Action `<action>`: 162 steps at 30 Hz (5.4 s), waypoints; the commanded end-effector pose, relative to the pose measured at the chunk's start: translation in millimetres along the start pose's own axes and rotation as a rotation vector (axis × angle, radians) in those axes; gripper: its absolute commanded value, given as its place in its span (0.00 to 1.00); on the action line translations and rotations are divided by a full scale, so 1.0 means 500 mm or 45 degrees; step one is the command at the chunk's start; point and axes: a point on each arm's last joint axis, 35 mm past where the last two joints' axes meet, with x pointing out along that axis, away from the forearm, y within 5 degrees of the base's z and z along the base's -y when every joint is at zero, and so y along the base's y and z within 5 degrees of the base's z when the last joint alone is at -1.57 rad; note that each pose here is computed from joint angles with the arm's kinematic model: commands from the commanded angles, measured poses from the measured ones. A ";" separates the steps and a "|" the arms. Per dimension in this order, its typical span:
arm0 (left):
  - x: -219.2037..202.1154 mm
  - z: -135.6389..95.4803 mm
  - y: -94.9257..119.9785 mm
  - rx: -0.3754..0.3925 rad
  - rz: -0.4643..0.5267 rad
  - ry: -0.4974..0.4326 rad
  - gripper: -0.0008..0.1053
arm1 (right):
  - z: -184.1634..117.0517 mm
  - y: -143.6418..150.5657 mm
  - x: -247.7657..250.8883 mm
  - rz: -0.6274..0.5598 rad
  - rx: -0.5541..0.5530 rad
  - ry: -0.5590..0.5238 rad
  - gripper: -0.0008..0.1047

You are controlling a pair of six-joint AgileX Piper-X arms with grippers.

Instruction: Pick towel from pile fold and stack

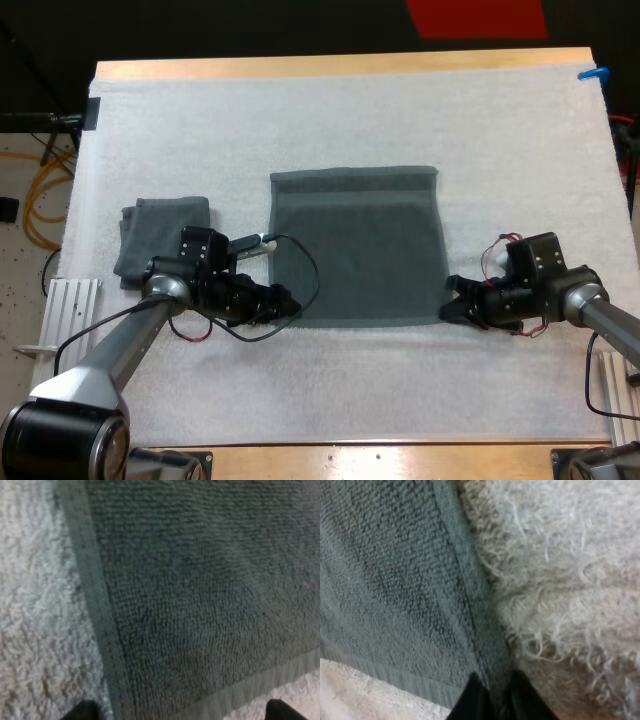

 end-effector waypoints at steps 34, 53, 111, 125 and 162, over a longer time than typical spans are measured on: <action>0.006 -0.049 -0.012 0.090 0.108 0.200 0.01 | -0.019 0.027 -0.031 0.090 -0.022 0.047 0.01; -0.082 -0.123 -0.082 0.205 0.029 0.167 0.01 | -0.078 0.090 -0.132 0.098 -0.043 0.022 0.01; -0.009 0.151 -0.007 -0.036 -0.303 -0.652 0.01 | 0.226 -0.010 0.018 0.202 0.385 -0.565 0.01; 0.008 0.156 0.003 -0.054 -0.324 -0.623 0.01 | 0.228 -0.012 0.024 0.226 0.372 -0.556 0.01; -0.334 -0.064 -0.185 0.557 -0.164 -1.010 0.51 | 0.170 0.197 -0.238 0.268 -0.477 -0.922 0.77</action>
